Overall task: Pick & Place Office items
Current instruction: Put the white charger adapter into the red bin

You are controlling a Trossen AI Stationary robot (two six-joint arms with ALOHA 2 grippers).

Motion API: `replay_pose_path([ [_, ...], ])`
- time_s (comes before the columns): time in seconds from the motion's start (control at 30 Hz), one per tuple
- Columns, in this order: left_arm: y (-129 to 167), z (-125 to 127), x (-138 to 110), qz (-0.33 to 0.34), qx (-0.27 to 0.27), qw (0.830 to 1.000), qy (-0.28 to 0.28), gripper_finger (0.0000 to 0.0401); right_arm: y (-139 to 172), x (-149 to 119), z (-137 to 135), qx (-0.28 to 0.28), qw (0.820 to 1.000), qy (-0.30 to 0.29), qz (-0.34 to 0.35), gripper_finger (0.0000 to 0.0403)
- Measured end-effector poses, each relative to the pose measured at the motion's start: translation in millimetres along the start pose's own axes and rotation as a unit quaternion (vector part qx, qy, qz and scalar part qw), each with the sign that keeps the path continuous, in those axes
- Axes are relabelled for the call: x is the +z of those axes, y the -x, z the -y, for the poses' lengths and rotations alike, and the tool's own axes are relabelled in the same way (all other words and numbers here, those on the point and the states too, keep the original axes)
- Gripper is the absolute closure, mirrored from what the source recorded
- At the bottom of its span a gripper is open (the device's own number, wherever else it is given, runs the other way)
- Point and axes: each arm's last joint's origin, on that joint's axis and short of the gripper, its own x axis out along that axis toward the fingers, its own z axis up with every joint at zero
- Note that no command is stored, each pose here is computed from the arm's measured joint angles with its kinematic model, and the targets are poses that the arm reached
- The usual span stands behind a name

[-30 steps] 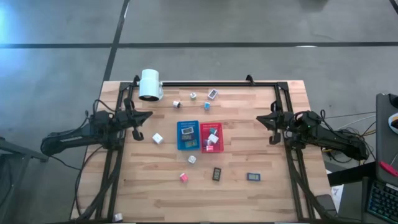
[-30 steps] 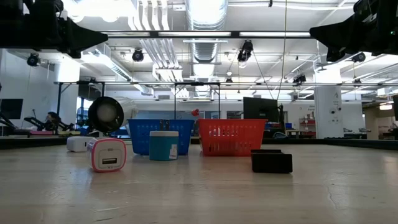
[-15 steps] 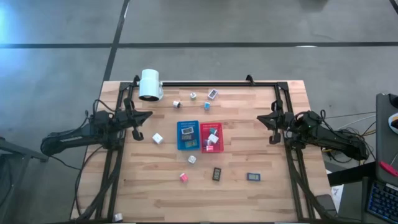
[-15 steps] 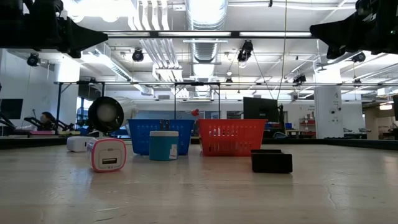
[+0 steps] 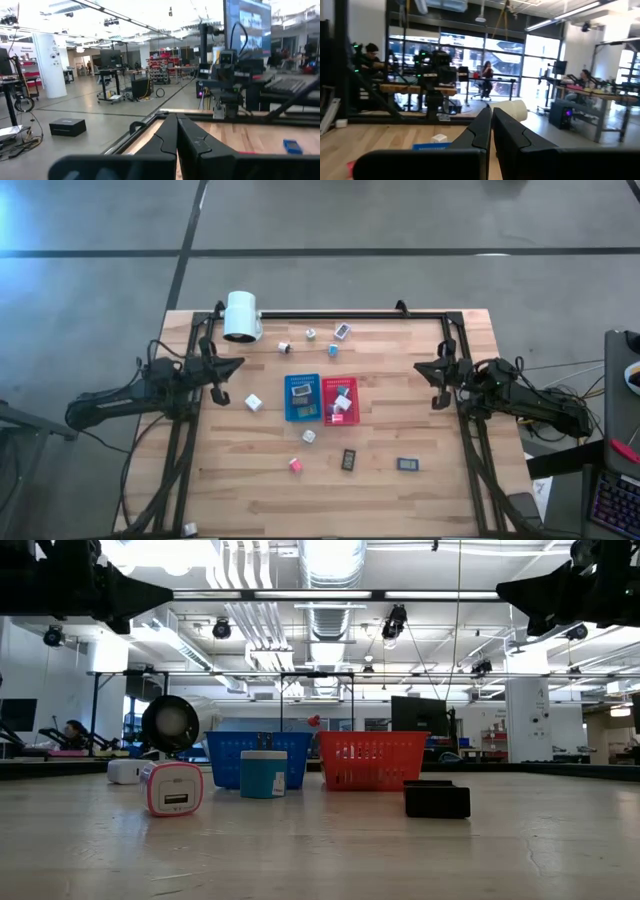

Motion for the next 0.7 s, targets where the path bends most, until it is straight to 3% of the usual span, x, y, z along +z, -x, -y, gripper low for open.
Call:
replay_pose_path([
  [0.1, -0.5, -1.8, 5.7, 0.017, 0.024, 1.0, 0.008, 0.0398, -0.1, -0.2, 0.7, -0.013, 1.0, -0.008, -0.001, 0.039],
  [0.2, -4.7, -5.4, 11.2, 0.022, 0.086, 0.996, 0.012, 0.0398, 0.0, -0.3, 2.2, -0.038, 0.999, -0.01, -0.002, 0.039],
  [0.3, -13.9, -5.9, 9.9, -0.016, 0.116, 0.993, 0.005, 0.0398, 0.0, -1.9, 3.6, -0.064, 0.998, -0.015, -0.005, 0.039],
  [0.53, -42.9, -2.2, 7.8, -0.1, 0.112, 0.988, -0.021, 0.0398, 0.0, -2.9, 3.8, -0.068, 0.998, -0.015, -0.008, 0.039],
  [0.63, -59.5, -2.4, 7.1, -0.159, 0.141, 0.976, -0.04, 0.0398, 0.0, -3.0, 3.8, -0.068, 0.998, -0.015, -0.008, 0.039],
  [0.7, -74.2, -5.6, 9.3, -0.215, 0.175, 0.959, -0.067, 0.0398, -0.5, -3.7, 3.8, -0.068, 0.998, -0.012, -0.012, 0.039],
])
